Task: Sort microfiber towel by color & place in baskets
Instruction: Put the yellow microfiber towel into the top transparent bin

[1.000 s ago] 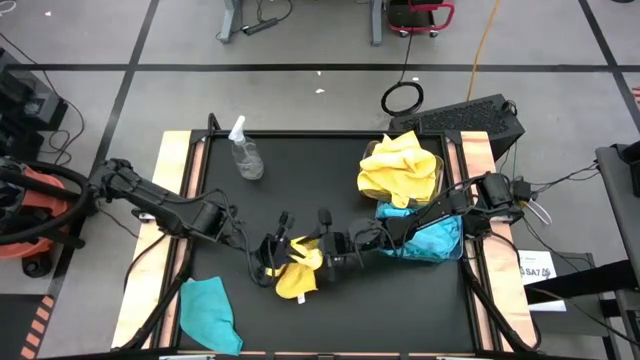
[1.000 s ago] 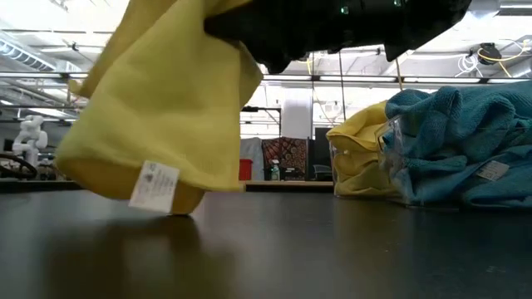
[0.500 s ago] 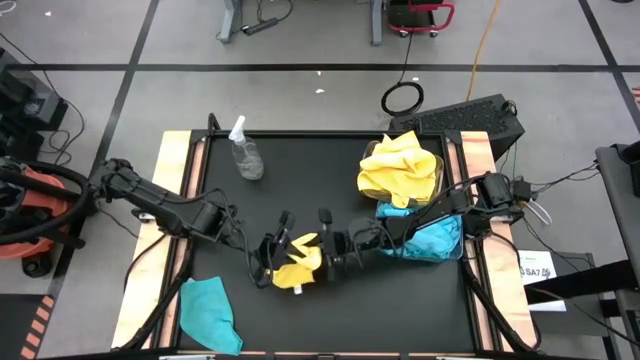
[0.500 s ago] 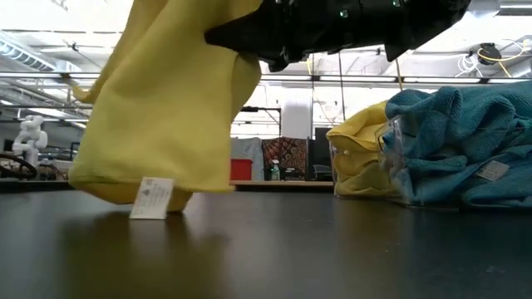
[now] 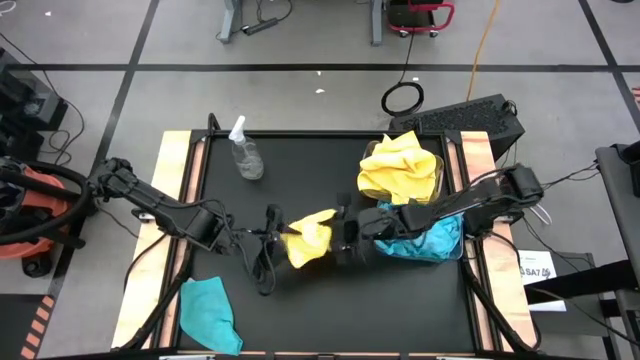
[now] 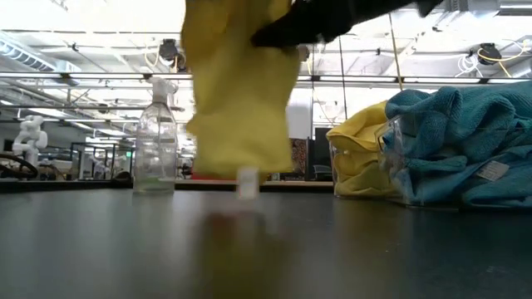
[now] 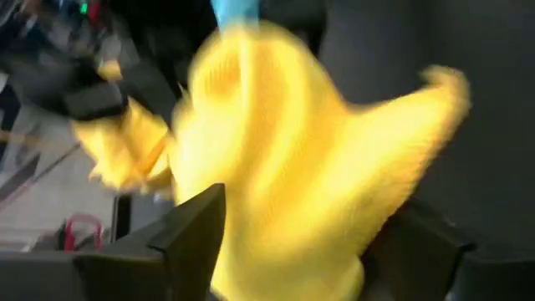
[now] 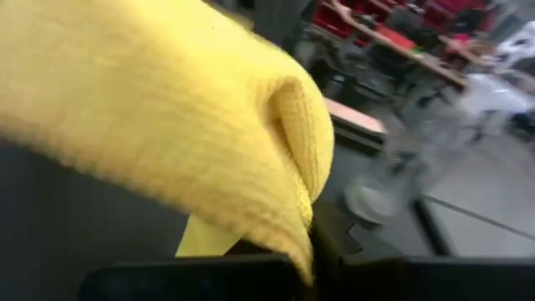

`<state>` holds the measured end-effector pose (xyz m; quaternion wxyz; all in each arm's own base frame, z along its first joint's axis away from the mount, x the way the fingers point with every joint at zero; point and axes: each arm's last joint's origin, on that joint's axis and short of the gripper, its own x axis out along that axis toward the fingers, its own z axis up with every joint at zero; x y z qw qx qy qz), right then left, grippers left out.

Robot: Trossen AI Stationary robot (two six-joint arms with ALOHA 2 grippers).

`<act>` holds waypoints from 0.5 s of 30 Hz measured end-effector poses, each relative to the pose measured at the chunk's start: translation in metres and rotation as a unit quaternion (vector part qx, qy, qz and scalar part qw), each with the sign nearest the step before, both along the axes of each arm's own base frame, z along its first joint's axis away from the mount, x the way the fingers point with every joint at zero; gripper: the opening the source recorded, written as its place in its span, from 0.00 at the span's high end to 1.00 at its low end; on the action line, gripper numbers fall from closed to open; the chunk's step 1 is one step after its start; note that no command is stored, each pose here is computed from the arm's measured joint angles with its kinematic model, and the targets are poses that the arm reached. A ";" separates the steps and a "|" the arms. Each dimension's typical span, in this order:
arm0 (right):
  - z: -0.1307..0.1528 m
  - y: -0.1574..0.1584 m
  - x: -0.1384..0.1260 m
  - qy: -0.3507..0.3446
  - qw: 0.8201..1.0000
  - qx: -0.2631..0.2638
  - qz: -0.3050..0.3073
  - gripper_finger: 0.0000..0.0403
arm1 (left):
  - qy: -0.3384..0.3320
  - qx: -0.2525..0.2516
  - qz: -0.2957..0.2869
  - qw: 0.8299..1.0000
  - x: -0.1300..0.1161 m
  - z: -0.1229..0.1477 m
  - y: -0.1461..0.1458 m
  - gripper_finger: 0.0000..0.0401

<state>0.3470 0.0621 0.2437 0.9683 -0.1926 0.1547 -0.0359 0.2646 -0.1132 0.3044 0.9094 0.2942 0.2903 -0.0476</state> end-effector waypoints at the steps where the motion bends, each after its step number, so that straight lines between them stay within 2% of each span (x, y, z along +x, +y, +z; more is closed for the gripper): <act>1: 0.007 -0.002 -0.005 0.001 1.000 -0.009 -0.010 1.00 | 0.006 0.001 0.011 1.000 -0.001 -0.001 0.001 0.29; 8: 0.054 -0.020 -0.050 0.012 0.992 -0.073 -0.099 1.00 | 0.059 -0.032 0.070 0.995 -0.010 -0.013 0.006 0.27; 15: 0.077 -0.055 -0.101 0.075 0.965 -0.120 -0.221 1.00 | 0.077 -0.057 0.097 0.991 -0.014 -0.033 0.006 0.27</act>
